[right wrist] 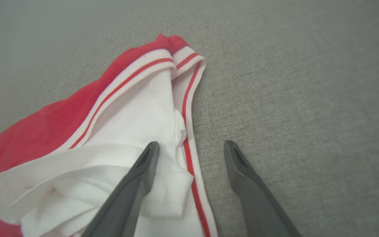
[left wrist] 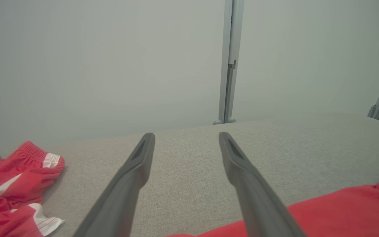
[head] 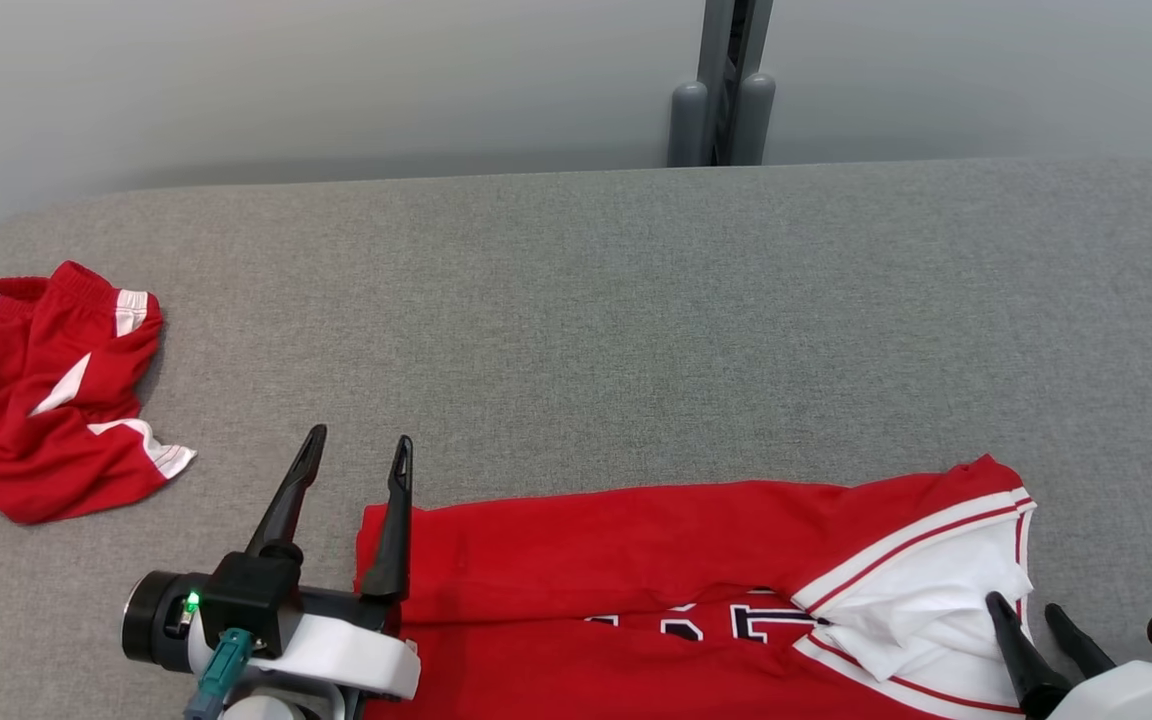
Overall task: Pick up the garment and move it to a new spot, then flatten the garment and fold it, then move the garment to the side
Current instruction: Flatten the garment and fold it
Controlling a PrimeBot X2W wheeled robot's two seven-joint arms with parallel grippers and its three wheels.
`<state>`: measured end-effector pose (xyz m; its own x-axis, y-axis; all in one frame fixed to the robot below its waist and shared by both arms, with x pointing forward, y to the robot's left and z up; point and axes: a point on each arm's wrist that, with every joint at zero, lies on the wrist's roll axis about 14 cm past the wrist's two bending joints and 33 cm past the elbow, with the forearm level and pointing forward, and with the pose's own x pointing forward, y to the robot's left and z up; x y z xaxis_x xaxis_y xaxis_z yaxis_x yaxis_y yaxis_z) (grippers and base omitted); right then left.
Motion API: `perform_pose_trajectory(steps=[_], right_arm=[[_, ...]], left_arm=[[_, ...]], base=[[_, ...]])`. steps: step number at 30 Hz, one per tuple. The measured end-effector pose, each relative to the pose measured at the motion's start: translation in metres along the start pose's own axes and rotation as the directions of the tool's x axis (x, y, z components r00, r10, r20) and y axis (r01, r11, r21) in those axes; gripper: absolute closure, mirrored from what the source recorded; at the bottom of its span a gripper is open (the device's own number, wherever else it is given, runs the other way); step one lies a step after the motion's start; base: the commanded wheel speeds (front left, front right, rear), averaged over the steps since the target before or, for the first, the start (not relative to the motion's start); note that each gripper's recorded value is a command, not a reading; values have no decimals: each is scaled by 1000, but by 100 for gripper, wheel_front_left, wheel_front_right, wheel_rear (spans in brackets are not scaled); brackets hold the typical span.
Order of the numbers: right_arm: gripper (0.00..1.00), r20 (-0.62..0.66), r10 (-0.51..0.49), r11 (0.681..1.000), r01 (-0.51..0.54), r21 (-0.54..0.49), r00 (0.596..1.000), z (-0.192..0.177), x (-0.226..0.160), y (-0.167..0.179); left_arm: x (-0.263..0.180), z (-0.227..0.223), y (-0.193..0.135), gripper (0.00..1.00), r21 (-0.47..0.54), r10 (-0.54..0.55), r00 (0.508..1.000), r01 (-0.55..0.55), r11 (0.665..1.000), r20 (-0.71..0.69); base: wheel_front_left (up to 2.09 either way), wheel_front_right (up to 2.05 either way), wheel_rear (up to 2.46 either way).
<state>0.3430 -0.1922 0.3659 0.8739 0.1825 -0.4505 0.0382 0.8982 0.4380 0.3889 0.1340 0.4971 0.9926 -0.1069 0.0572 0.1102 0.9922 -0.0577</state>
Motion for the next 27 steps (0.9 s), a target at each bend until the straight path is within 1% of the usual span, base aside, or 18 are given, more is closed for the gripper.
perform_pose_trajectory(steps=[8, 9, 10, 11, 13, 14, 17, 21, 27], right_arm=[[0, -18, 38, 998, -37, 40, 999, -8, 6, 15], [2, -21, 47, 998, -46, 44, 999, -9, 6, 18], [2, -22, 53, 998, -52, 47, 998, -9, 7, 20], [44, -26, 58, 997, -57, 48, 998, -10, 7, 21], [82, -28, 62, 997, -60, 51, 998, -11, 7, 22], [100, -29, 63, 997, -61, 53, 998, -11, 7, 22], [100, -20, 76, 995, -75, 69, 997, -11, 9, 27], [100, 4, 77, 995, -77, 70, 997, -4, 11, 26], [100, 59, 56, 997, -58, 44, 997, 22, 18, 13]], left_arm=[[-1, 2, 5, 0, 11, 9, 1000, -9, 1000, 6], [-1, 2, 5, 0, 12, 11, 1000, -11, 1000, 7], [-1, 3, 6, 0, 13, 13, 1000, -13, 1000, 8], [-1, 3, 7, 0, 13, 14, 1000, -14, 1000, 8], [-1, 3, 8, 0, 13, 17, 1000, -17, 1000, 8], [-1, 3, 8, 0, 13, 18, 1000, -18, 1000, 8], [-1, 2, 8, 0, 11, 17, 1000, -17, 1000, 6], [0, 2, 8, 0, 11, 19, 1000, -19, 1000, 6], [0, 2, 8, 0, 11, 19, 1000, -19, 1000, 5]], base=[[0, 0, 0], [0, 0, 0], [0, 0, 0], [0, 0, 0], [0, 0, 0], [0, 0, 0], [0, 0, 0], [0, 0, 0], [0, 0, 0]])
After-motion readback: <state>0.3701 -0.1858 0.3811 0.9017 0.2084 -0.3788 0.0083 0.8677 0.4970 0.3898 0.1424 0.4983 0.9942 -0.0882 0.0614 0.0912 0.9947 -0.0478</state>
